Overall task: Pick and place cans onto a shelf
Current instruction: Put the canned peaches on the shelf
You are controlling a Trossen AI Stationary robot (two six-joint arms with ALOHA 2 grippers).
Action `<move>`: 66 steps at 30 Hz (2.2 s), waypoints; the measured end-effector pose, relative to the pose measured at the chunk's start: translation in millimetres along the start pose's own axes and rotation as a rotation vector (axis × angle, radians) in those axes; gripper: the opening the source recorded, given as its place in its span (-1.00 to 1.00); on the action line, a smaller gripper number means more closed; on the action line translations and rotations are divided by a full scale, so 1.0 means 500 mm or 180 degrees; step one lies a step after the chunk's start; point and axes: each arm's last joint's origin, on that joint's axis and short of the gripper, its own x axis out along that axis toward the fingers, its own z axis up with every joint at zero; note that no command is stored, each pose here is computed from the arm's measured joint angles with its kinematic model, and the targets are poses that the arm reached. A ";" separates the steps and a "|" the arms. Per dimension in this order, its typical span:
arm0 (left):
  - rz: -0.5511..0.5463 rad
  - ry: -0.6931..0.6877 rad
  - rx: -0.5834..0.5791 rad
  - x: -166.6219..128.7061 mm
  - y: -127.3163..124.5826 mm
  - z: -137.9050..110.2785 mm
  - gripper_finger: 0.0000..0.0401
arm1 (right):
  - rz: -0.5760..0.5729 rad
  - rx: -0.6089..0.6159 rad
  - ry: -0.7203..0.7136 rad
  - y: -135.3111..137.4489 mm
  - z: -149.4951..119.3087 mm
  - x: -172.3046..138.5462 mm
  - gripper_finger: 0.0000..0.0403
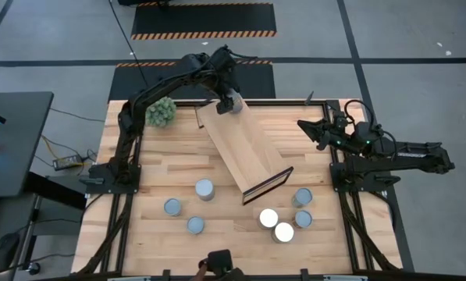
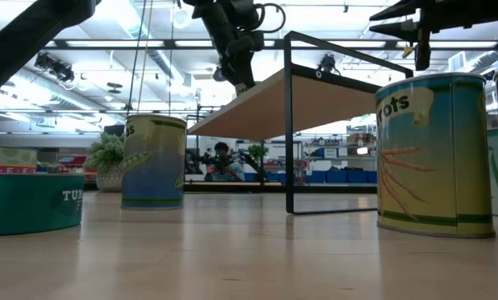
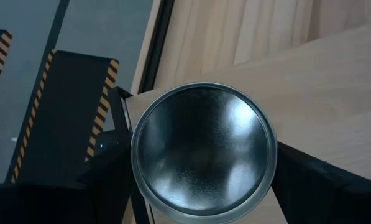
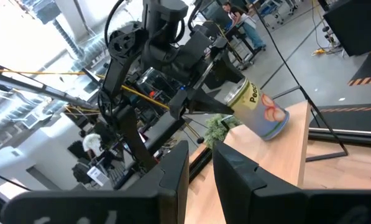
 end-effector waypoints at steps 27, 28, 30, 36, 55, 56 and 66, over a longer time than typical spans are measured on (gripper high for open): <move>0.0285 0.0133 0.0484 -0.001 -0.015 0.005 0.94 | 0.0002 0.0002 0.0000 0.000 0.000 0.000 -0.60; 0.0268 0.0126 0.0485 -0.001 -0.015 0.005 0.94 | 0.0002 0.0009 0.0000 0.000 0.000 0.000 -0.60; 0.0201 0.0097 0.0488 -0.001 -0.016 0.005 0.94 | 0.0003 0.0040 0.0000 0.000 0.000 0.000 -0.60; -0.0060 -0.0019 0.0616 -0.001 -0.019 0.006 0.94 | 0.0004 0.0049 0.0001 0.000 0.000 0.000 -0.60; 0.0364 0.0142 0.1172 0.000 -0.027 0.012 0.94 | 0.0006 0.0050 0.0003 0.000 0.000 0.000 -0.60; 0.0390 0.0157 0.1191 0.000 -0.026 0.012 0.94 | 0.0006 0.0050 0.0003 0.000 0.000 0.000 -0.60; 0.0703 0.0333 0.1228 -0.002 -0.020 0.010 0.94 | 0.0006 0.0050 0.0003 0.000 0.000 0.000 -0.60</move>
